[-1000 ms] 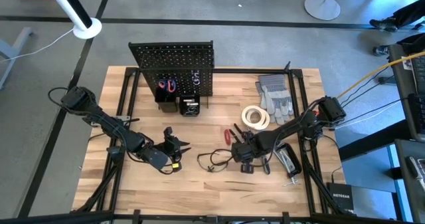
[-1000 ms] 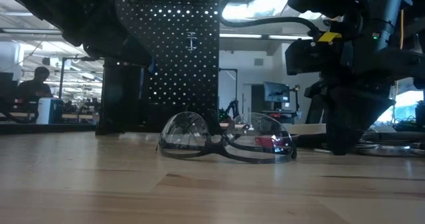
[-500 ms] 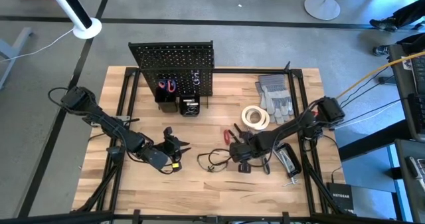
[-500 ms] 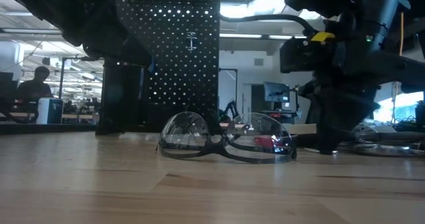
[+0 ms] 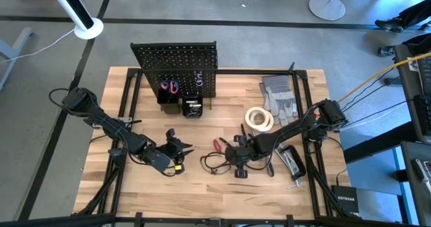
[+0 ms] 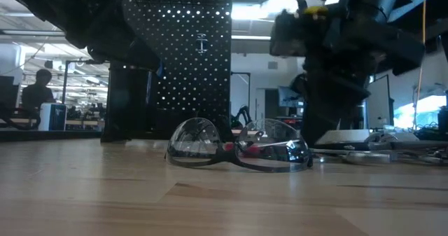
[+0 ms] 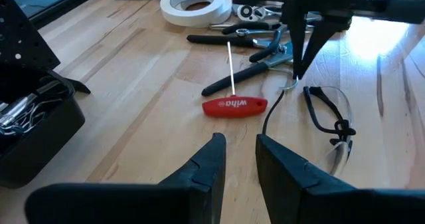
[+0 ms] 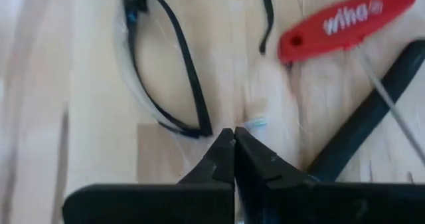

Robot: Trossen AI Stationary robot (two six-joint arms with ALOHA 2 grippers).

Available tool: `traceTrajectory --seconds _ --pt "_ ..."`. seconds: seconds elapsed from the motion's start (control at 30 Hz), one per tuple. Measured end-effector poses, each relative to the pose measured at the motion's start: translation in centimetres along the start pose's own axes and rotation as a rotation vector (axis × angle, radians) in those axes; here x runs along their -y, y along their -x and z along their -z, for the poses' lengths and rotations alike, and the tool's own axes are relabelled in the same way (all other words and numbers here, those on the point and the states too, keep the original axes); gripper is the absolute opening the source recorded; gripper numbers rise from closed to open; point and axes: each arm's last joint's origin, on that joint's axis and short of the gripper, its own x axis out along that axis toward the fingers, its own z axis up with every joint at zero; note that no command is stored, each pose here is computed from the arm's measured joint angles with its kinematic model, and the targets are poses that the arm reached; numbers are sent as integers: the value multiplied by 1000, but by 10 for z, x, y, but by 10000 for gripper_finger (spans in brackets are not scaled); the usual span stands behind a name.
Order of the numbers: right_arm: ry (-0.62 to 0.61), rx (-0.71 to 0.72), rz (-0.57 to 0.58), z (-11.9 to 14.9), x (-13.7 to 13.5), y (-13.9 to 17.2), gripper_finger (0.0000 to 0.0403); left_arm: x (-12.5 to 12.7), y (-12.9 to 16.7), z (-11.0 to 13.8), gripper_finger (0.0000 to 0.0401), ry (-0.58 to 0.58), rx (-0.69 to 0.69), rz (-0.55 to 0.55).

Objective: Hang tools onto peg board
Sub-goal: Put the hook into the right pegboard organizer bin

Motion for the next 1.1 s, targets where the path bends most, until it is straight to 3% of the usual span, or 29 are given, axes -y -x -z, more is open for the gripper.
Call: traceTrajectory --seconds 0.23,0.43,0.63,0.87,1.1 --pt "5 -1 0 -4 -1 4 1 0 0 0 72 0 0 1" --pt "-49 -111 -39 4 0 8 16 0 0 0 72 6 0 1" --pt "-43 -97 -74 2 -2 8 62 0 0 0 72 7 0 1" --pt "3 -114 -23 6 -1 -6 124 0 0 0 72 6 -1 1" --pt "31 -173 -26 12 0 -23 112 0 0 0 72 1 -1 1"
